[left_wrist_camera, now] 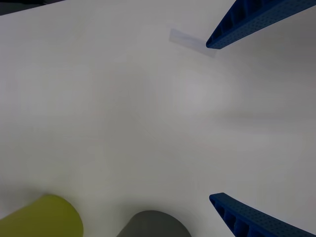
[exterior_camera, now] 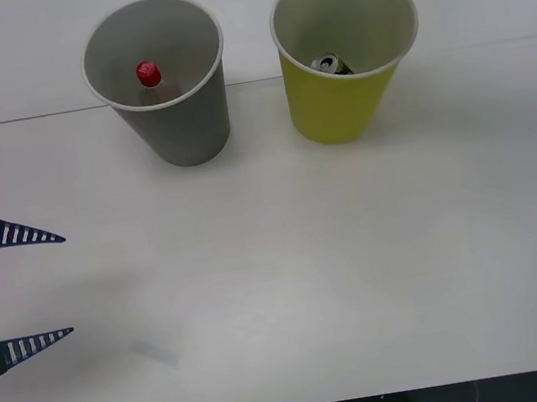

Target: Put the can into the green bin and the plastic bottle into the gray bin

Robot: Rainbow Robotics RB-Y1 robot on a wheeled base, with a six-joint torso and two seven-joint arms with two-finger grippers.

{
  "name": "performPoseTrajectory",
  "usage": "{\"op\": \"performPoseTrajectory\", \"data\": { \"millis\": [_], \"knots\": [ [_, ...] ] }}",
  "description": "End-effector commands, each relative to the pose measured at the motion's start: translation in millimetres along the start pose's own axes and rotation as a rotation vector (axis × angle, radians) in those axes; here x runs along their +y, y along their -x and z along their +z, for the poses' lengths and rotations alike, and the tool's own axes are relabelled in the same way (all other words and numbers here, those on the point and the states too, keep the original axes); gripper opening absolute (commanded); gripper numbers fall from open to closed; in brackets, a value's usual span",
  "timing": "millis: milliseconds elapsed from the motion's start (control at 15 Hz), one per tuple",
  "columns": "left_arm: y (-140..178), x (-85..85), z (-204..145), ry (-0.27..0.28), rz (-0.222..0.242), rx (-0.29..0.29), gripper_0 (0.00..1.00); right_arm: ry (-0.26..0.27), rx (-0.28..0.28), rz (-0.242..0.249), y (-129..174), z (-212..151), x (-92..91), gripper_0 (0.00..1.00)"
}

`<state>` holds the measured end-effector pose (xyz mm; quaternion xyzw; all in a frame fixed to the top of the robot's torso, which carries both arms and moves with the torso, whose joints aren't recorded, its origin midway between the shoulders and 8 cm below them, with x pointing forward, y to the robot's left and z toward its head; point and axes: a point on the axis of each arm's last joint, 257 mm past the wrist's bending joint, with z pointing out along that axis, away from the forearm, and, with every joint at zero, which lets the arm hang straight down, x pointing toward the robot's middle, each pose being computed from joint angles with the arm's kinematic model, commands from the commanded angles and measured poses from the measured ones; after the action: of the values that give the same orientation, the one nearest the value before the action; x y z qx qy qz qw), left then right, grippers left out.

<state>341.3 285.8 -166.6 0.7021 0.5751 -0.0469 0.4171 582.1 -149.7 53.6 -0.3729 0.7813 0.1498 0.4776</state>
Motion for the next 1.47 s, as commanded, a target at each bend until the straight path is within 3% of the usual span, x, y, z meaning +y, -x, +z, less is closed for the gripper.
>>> {"op": "performPoseTrajectory", "data": {
  "millis": [67, 333, 533, 667, 800, 1067, 1467],
  "knots": [
    [0, 0.0, 0, 0.0, 0.0, 0.0, 1.0, 0.034, -0.009, -0.014, -3, -4, 5.3, 1.0],
    [0, 0.0, 0, 0.0, 0.0, 0.0, 1.0, 0.113, -0.053, -0.026, -13, -12, 19.2, 1.0],
    [0, 0.0, 0, 0.0, 0.0, 0.0, 1.0, 0.106, -0.052, -0.119, -27, -23, 34.2, 1.0],
    [0, 0.0, 0, 0.0, 0.0, 0.0, 1.0, 0.107, -0.061, -0.234, -38, -30, 42.9, 1.0],
    [0, 0.0, 0, 0.0, 0.0, 0.0, 1.0, 0.15, -0.083, -0.314, -52, -37, 54.5, 1.0],
    [0, 0.0, 0, 0.0, 0.0, 0.0, 1.0, 0.218, -0.106, -0.409, -84, -51, 72.7, 1.0],
    [0, 0.0, 0, 0.0, 0.0, 0.0, 1.0, 0.238, -0.097, -0.559, -138, -66, 84.3, 1.0]
  ]
}}
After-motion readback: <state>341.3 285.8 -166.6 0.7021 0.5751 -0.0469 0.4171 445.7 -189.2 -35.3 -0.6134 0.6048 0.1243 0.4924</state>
